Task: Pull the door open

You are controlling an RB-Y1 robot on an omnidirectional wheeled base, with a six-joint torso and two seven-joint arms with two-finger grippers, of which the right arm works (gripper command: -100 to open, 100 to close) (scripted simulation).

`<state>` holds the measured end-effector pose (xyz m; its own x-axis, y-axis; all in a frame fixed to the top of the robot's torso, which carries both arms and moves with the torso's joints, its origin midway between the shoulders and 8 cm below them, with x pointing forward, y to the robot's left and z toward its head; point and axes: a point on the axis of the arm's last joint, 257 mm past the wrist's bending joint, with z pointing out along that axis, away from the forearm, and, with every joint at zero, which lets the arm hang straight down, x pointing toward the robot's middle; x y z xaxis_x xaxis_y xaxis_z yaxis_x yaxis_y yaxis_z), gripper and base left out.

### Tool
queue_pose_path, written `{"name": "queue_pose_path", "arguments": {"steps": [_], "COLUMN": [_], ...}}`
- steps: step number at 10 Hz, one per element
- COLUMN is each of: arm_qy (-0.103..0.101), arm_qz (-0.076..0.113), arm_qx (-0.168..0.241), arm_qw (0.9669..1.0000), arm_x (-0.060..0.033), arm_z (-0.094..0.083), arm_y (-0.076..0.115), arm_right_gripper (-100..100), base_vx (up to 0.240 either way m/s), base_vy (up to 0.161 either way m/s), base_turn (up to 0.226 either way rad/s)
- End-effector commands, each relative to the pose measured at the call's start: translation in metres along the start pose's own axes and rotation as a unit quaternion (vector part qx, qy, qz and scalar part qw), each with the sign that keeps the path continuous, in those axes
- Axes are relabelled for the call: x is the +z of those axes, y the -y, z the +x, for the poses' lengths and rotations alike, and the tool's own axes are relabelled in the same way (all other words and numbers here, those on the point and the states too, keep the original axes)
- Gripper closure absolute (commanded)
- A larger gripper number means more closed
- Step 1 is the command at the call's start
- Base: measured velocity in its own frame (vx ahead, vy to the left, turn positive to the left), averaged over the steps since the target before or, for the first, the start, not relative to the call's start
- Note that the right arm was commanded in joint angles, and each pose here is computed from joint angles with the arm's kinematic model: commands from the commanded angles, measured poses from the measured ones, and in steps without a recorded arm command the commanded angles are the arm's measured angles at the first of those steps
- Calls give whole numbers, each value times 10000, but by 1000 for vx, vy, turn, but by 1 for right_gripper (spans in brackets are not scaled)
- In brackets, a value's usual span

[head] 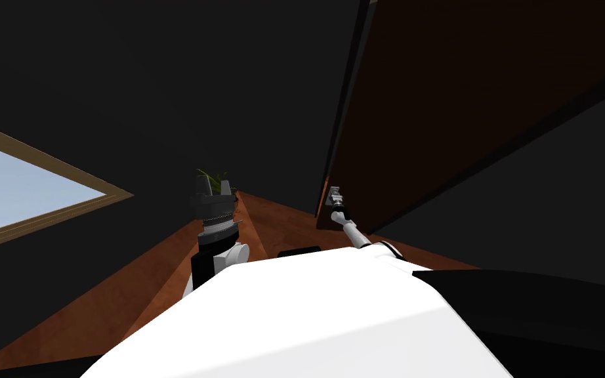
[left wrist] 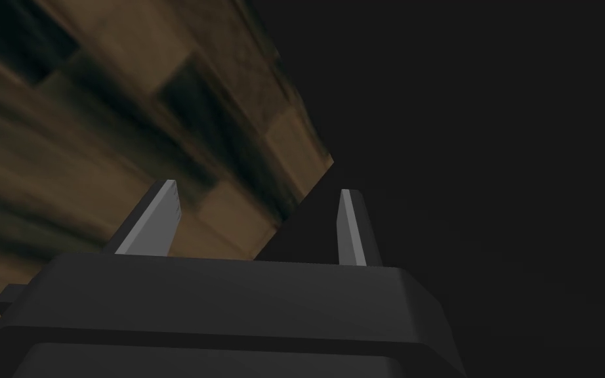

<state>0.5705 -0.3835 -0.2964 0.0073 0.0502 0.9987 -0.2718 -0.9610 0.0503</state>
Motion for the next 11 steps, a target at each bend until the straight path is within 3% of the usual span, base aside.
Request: {"name": "queue_pose_path", "arguments": {"steps": [1, 4, 5, 11], "arm_qy": [14, 14, 8, -8], "arm_qz": [24, 24, 76, 334], "arm_qx": [10, 10, 31, 162], "arm_qw": [10000, 10000, 10000, 9993], "arm_x": [-7, -7, -18, -70], "arm_z": [-11, -11, -9, 8], "arm_y": [34, 34, -13, -68], "arm_right_gripper": [100, 100, 100, 100], "base_vx": [-16, -3, -142, -228], "base_vy": [-3, 0, -38, -88], "base_turn": [18, 1, 208, 190]}}
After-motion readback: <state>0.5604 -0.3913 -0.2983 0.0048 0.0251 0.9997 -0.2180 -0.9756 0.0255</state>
